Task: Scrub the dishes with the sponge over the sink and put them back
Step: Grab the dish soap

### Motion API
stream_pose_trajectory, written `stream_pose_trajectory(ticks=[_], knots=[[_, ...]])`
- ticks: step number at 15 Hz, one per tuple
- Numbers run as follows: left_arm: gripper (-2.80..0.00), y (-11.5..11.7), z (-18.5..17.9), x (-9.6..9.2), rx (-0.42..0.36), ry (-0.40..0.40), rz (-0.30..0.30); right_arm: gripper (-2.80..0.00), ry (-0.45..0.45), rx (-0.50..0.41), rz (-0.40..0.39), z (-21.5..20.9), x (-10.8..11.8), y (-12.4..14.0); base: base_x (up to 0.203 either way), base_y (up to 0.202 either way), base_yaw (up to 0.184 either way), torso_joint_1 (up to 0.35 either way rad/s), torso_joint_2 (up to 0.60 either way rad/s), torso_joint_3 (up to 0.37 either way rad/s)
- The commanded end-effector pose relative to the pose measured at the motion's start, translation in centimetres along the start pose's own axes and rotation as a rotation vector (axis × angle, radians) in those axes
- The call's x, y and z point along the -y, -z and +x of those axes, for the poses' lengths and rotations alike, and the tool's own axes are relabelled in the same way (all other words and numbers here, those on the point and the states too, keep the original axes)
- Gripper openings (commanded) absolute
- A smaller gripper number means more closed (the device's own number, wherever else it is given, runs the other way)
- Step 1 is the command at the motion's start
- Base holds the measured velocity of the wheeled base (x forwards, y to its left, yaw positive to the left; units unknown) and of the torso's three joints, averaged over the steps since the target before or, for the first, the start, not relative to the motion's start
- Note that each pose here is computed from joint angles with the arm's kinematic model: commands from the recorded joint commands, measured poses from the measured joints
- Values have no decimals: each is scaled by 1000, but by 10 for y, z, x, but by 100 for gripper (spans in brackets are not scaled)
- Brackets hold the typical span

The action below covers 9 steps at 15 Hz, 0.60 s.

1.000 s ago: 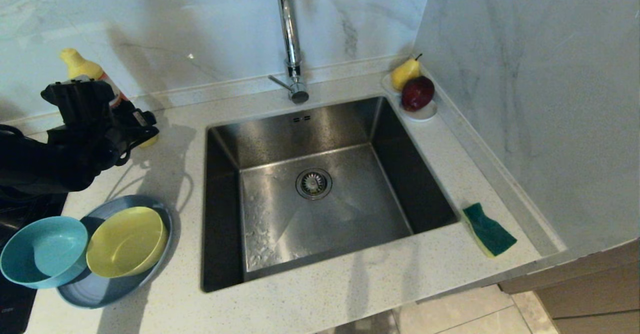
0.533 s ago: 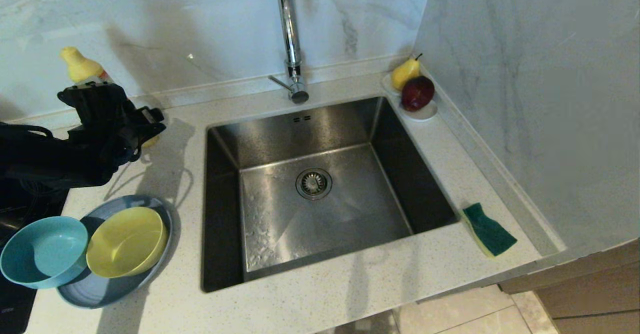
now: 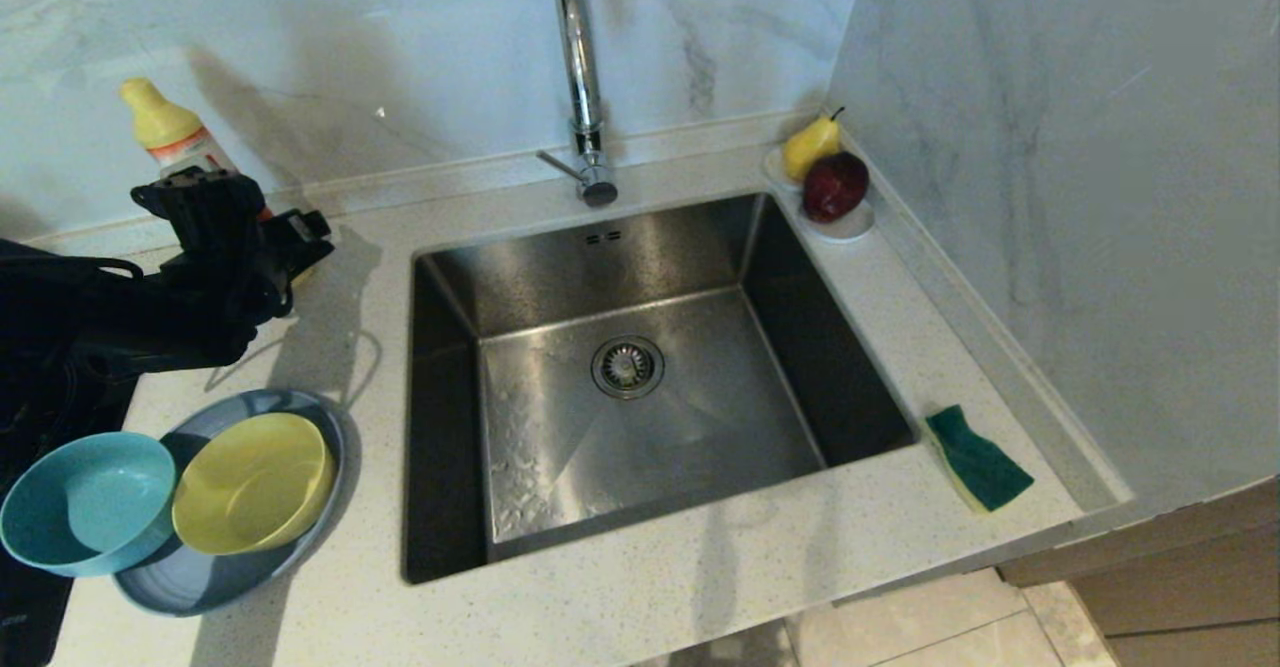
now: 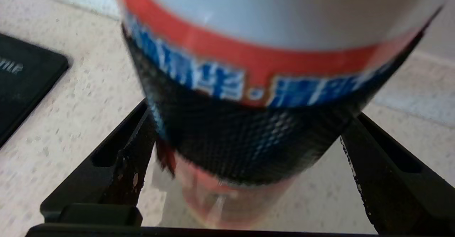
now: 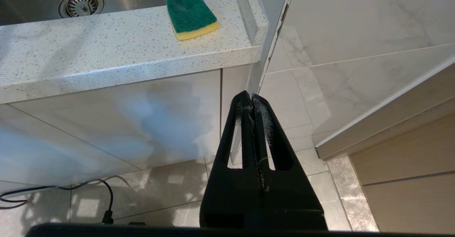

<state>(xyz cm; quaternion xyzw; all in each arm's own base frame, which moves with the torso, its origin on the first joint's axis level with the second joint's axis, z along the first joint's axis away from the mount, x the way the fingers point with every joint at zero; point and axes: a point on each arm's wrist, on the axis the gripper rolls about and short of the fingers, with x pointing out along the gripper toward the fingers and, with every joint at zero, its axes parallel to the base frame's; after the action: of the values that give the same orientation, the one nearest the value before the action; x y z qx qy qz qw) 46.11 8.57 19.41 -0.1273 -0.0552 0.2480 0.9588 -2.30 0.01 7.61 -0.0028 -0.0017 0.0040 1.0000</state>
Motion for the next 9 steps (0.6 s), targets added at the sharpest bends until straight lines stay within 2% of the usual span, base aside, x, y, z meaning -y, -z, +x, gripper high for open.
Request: stream_pose_trajectory(ticks=[1,3,4,9], knots=[[0,-5,8,-3,64,1,-7,-280,-1,1,-1,0,0,0,0,0,0,0,0,0],[0,-11,17,-4,107,-2,-2,-280,-1,1,-1,0,0,0,0,0,0,0,0,0],[-280,-16,21,-3,130,0,-4,-280,-1,1,-1,0,0,0,0,0,0,0,0,0],[-280,-9,23,-6,112,9,6,-280,-1,1,-1,0,0,0,0,0,0,0,0,0]])
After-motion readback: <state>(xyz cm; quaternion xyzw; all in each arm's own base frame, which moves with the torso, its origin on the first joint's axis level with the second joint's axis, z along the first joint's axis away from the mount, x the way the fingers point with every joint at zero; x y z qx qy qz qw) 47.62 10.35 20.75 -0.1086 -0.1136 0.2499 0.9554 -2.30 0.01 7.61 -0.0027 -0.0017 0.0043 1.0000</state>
